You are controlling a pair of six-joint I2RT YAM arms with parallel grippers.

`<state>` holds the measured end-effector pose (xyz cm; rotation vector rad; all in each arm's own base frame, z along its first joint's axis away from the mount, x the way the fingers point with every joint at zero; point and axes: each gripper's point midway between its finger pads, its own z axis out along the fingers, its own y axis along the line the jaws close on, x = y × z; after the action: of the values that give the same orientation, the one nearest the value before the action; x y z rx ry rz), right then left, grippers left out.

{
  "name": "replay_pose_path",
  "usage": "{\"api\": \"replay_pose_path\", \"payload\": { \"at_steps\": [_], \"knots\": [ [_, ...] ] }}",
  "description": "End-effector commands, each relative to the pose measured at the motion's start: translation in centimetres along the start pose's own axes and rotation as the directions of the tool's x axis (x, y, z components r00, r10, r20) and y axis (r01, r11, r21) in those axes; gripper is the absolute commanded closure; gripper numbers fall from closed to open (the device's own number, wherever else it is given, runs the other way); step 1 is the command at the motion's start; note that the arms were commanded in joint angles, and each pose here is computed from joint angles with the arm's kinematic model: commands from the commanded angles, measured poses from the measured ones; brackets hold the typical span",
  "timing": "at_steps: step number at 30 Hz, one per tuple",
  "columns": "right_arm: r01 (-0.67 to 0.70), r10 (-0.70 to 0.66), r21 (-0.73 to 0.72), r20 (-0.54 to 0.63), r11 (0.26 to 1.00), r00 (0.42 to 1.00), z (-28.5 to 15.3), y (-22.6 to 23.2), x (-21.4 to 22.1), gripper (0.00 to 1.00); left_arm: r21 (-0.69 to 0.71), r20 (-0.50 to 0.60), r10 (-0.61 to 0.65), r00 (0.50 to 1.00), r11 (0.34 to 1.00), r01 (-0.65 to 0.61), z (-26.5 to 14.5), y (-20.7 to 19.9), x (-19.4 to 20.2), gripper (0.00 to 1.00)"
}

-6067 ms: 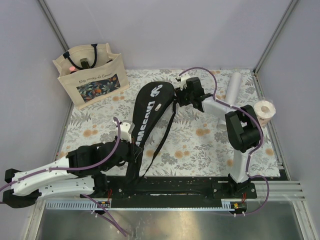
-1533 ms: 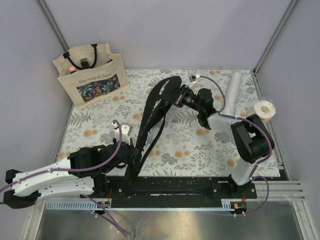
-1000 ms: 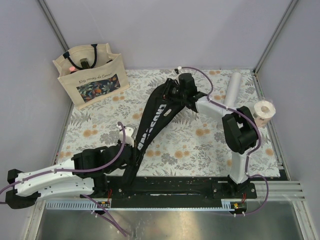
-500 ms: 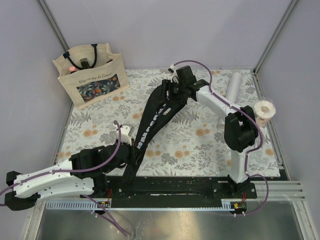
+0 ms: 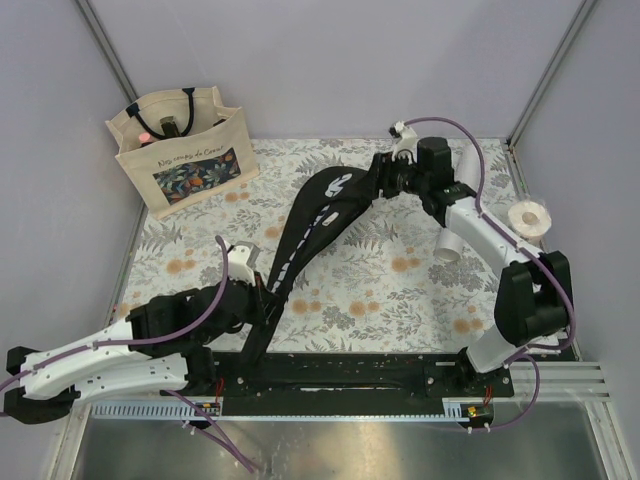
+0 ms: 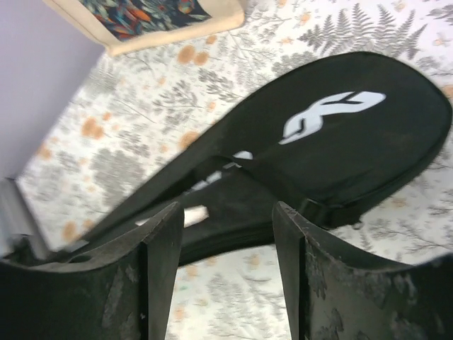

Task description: Pack up the badminton gear

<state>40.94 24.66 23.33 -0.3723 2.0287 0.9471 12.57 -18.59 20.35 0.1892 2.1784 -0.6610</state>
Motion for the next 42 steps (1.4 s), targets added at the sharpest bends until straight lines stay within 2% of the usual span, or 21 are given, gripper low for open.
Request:
{"api": "replay_pose_path", "payload": {
  "at_steps": [1, 5, 7, 10, 14, 19, 24, 26, 28, 31, 34, 38, 42],
  "knots": [
    [0.358, -0.359, 0.048, 0.223, 0.933, 0.906, 0.6, -2.6, -0.7, 0.41, 0.070, 0.118, -0.097, 0.988, 0.994, 0.089, -1.5, -2.1, -4.3, 1.00],
    [0.544, -0.540, 0.090, 0.328, 0.834, 0.775, 0.2, -4.3, 1.2, 0.41, 0.060, 0.129, -0.118, 0.985, 0.992, 0.111, -2.3, -2.0, -5.2, 1.00],
    [0.579, -0.572, 0.099, 0.352, 0.810, 0.741, 0.0, -4.7, 1.6, 0.41, 0.050, 0.141, -0.131, 0.981, 0.991, 0.125, -2.7, -1.8, -5.8, 1.00],
    [0.608, -0.596, 0.086, 0.348, 0.789, 0.724, 0.3, -5.5, 3.0, 0.40, 0.040, 0.160, -0.146, 0.976, 0.989, 0.142, -3.3, -1.5, -6.4, 1.00],
    [0.667, -0.635, 0.071, 0.394, 0.742, 0.665, 0.2, -5.0, 3.6, 0.40, 0.039, 0.178, -0.161, 0.971, 0.987, 0.156, -3.9, -1.3, -7.1, 1.00],
    [0.672, -0.642, 0.071, 0.385, 0.737, 0.664, 1.4, -5.8, 3.5, 0.42, 0.041, 0.198, -0.173, 0.965, 0.985, 0.168, -4.3, -1.0, -7.5, 1.00],
    [0.696, -0.666, 0.094, 0.404, 0.712, 0.627, 1.4, -5.8, 3.1, 0.45, 0.037, 0.204, -0.172, 0.964, 0.985, 0.168, -4.4, -0.9, -7.6, 1.00],
    [0.734, -0.708, 0.119, 0.402, 0.669, 0.580, 1.1, -5.5, 2.7, 0.45, 0.041, 0.206, -0.175, 0.963, 0.985, 0.170, -4.5, -0.9, -7.7, 1.00],
    [0.770, -0.776, 0.199, 0.358, 0.607, 0.519, 0.7, -5.6, 1.6, 0.43, 0.042, 0.203, -0.174, 0.964, 0.985, 0.169, -4.5, -1.0, -7.7, 1.00],
    [0.811, -0.829, 0.214, 0.280, 0.545, 0.484, 0.8, -5.9, 0.4, 0.41, 0.043, 0.206, -0.176, 0.963, 0.984, 0.171, -4.5, -1.0, -7.8, 1.00],
    [0.858, -0.870, 0.168, 0.191, 0.486, 0.455, 2.1, -7.1, 1.8, 0.41, 0.041, 0.210, -0.177, 0.962, 0.984, 0.172, -4.4, -1.0, -7.8, 1.00],
    [0.911, -0.920, 0.134, 0.091, 0.390, 0.381, 4.1, -8.0, 4.6, 0.41, 0.044, 0.217, -0.183, 0.959, 0.983, 0.177, -4.5, -0.9, -7.9, 1.00],
    [0.935, -0.945, 0.136, 0.050, 0.327, 0.323, 5.8, -8.1, 6.1, 0.41, 0.054, 0.222, -0.191, 0.956, 0.982, 0.183, -4.7, -1.0, -8.1, 1.00]
  ]
}}
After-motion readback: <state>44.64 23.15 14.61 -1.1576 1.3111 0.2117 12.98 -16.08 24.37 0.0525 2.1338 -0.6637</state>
